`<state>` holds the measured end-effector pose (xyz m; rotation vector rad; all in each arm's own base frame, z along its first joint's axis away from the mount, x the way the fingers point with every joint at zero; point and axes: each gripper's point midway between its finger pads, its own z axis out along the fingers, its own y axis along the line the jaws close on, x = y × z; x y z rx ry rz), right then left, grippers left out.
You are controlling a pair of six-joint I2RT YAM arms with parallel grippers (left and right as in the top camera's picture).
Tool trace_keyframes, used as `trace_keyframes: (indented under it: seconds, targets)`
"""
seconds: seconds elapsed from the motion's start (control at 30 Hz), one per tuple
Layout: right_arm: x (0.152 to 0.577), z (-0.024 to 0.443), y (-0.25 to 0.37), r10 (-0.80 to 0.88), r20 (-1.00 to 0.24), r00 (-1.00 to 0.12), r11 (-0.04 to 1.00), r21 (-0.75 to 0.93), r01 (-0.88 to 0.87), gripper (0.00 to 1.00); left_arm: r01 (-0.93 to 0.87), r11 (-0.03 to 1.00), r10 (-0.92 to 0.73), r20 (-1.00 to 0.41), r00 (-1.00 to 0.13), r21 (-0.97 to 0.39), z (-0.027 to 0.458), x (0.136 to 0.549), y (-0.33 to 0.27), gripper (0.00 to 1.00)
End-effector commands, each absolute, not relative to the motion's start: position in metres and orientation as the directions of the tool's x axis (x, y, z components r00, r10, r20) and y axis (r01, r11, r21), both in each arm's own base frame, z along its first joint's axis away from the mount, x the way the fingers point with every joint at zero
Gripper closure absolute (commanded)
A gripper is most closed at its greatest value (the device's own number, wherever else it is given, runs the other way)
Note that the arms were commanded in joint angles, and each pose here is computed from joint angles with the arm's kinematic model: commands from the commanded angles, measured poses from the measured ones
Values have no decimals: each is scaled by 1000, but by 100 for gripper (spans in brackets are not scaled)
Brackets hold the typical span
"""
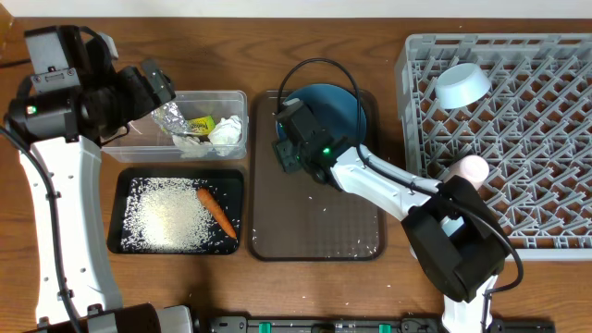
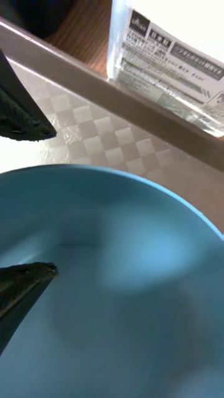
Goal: Sort waste into correct bins and load items into the dishwasher rack
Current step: 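Move the right gripper to the blue plate and grasp its rim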
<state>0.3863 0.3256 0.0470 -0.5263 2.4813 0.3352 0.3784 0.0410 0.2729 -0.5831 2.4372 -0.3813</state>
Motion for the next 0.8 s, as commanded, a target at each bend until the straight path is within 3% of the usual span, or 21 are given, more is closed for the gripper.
trace_keyframes:
  seconds: [0.0,0.3,0.77]
  targets:
    - [382,44,331,-289,-571,-768,890,135,-435,40,-317,863,-490,-503,-711,-393,281,377,43,1]
    - [390,51,336,-313,-616,-723,873,114,-475,41,-317,863,-491,-503,-711,-393,281,377,43,1]
    - [395,59,346,-299,-658,-691,863,123,-491,51,-317,863,-490,-503,-711,-393,281,377,43,1]
